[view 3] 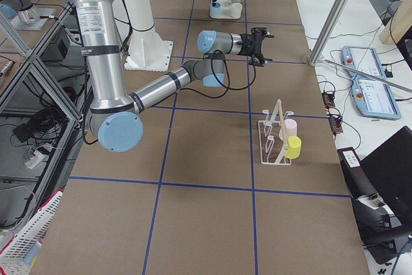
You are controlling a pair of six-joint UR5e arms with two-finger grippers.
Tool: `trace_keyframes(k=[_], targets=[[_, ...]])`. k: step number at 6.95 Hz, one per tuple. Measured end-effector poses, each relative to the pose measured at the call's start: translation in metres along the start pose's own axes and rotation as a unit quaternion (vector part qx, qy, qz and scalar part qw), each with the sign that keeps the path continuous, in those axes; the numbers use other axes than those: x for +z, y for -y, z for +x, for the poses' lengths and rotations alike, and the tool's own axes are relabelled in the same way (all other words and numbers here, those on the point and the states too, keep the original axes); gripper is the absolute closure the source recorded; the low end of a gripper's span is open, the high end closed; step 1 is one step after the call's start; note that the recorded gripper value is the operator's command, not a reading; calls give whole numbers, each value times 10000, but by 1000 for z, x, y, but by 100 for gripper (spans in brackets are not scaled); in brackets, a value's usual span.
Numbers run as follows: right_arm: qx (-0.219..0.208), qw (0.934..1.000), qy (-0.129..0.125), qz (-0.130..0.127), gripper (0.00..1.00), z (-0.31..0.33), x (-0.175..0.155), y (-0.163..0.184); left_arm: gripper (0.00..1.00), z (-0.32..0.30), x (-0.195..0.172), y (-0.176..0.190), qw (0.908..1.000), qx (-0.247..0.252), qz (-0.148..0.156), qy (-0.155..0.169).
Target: Transfer IKEA cup to right arm and place on rack
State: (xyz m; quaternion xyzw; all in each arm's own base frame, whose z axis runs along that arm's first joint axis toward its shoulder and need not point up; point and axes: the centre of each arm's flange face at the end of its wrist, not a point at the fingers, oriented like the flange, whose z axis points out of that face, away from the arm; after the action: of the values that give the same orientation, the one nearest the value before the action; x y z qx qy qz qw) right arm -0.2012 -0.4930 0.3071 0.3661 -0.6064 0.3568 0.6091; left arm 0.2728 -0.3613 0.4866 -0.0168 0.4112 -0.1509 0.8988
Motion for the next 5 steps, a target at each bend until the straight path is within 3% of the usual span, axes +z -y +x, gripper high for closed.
trace_keyframes(k=[3,5], targets=[[0,10000,0,-15,0,0,1,-2,100,-35,-75,22,9983,-506,119,-278],[43,9999,95,-76,0,-2,-1,-8,100,-17,-126,35,9946,-595,320,-785]])
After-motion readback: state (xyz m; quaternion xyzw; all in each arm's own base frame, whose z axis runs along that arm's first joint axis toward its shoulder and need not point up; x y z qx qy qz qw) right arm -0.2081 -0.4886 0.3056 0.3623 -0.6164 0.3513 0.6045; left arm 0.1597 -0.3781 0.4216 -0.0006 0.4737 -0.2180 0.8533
